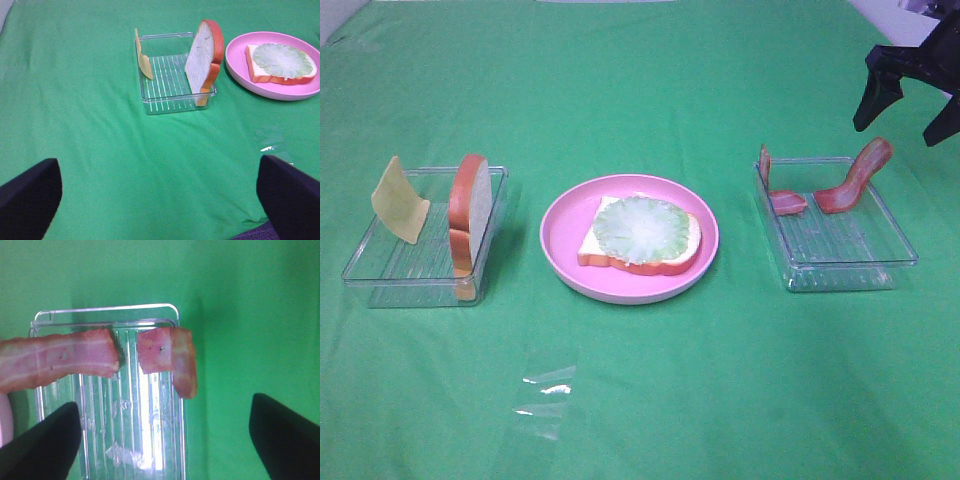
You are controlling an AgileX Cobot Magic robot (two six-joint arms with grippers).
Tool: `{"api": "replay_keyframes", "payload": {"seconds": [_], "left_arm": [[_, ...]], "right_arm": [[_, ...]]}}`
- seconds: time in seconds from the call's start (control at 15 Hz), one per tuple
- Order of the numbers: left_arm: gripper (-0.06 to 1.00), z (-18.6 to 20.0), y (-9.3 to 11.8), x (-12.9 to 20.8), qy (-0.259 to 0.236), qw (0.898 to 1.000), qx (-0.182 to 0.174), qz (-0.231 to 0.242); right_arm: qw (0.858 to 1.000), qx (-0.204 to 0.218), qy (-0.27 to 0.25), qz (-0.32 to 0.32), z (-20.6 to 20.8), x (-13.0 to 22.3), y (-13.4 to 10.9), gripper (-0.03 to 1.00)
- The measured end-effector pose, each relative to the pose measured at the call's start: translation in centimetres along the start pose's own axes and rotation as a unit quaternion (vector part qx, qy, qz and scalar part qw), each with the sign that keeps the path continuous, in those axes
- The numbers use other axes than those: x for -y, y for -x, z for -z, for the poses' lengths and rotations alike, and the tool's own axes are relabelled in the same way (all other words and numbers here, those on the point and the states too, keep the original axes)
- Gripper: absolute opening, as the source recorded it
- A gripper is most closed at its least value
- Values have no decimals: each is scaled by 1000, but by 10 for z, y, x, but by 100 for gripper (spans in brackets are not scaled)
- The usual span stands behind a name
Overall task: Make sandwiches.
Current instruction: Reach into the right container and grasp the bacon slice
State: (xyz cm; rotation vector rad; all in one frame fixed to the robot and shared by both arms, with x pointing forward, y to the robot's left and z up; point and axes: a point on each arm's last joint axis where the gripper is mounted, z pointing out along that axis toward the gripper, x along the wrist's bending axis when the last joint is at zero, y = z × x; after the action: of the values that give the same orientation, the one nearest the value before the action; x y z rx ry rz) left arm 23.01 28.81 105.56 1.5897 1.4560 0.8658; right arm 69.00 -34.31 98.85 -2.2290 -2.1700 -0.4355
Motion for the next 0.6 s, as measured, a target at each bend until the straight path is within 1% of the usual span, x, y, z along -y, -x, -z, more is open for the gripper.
{"api": "replay_keyframes", "payload": {"seconds": [0.33,0.6], "left_arm": [[97,0,0,0,0,1000,0,0],[97,0,0,0,0,1000,0,0]], "right_arm": [[1000,5,12,-5,-23,-6,6,87],[1000,-12,-3,-13,-43,-6,8,87]]}}
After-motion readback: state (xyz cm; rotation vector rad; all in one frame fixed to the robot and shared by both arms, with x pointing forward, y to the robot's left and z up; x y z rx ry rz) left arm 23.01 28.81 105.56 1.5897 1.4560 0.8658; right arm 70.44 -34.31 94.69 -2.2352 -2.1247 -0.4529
